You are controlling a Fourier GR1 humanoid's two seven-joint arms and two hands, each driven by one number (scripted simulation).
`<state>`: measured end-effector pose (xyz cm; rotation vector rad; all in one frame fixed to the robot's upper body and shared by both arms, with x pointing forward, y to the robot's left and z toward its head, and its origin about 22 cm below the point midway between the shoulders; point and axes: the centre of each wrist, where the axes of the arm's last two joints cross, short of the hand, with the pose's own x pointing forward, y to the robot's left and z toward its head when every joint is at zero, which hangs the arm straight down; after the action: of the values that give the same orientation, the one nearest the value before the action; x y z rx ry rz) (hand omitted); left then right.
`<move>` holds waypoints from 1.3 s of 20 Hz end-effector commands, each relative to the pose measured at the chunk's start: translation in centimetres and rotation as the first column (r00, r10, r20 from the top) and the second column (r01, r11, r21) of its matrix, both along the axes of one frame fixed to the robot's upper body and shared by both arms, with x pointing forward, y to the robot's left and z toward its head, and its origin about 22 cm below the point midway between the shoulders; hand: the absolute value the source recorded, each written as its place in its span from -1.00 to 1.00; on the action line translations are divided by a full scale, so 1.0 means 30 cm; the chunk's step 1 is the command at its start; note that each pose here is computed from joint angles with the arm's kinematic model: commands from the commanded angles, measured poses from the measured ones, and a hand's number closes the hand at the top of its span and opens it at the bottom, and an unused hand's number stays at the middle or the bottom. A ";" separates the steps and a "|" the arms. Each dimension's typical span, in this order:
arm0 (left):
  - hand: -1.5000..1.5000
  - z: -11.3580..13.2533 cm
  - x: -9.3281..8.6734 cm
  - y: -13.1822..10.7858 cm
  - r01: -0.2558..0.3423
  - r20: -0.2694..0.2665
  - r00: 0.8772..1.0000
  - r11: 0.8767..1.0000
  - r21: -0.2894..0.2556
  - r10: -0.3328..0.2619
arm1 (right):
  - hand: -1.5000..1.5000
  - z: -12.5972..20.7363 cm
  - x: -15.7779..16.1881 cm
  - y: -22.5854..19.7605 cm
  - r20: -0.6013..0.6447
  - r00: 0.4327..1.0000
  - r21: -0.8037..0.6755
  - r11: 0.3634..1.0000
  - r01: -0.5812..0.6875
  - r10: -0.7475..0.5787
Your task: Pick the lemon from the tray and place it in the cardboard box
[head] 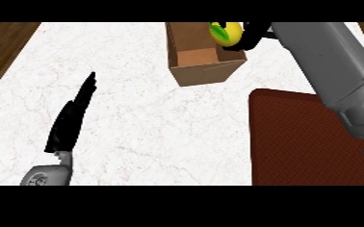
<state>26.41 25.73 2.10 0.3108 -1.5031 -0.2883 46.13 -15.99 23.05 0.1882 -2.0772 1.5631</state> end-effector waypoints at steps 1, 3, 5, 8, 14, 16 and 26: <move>0.00 -0.006 -0.019 0.026 -0.005 0.008 1.000 1.000 -0.010 0.006 | 1.00 0.001 0.013 0.127 -0.067 0.988 -0.067 0.987 -0.145 0.140; 0.00 -0.026 -0.007 0.030 -0.022 -0.016 1.000 1.000 -0.012 0.022 | 1.00 -0.066 0.002 0.205 -0.076 0.984 -0.102 0.980 -0.171 0.164; 0.00 -0.034 -0.017 0.024 -0.047 -0.007 0.999 0.999 0.000 0.047 | 1.00 -0.151 -0.012 0.276 -0.080 0.986 -0.137 0.978 -0.156 0.146; 0.00 0.023 0.024 0.043 -0.042 0.000 0.999 0.999 0.005 0.042 | 1.00 -0.211 -0.008 0.285 -0.081 0.988 -0.177 0.974 -0.141 0.128; 0.00 -0.041 -0.056 0.048 -0.048 -0.009 0.999 0.999 0.002 0.048 | -1.00 -0.320 -0.024 0.335 -0.175 0.980 -0.196 0.971 -0.134 0.100; 0.00 -0.025 -0.028 0.041 -0.040 -0.003 0.999 0.999 0.004 0.040 | -1.00 -0.288 -0.006 0.308 -0.192 0.975 -0.169 0.975 -0.141 0.108; 0.00 -0.022 -0.029 -0.020 -0.022 -0.010 1.000 1.000 -0.014 0.022 | -1.00 -0.272 0.010 0.303 -0.496 0.865 0.217 0.976 0.036 0.078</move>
<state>25.75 26.26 1.77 0.3228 -1.4938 -0.2598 46.05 -6.09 14.70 0.4738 -1.8579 1.3073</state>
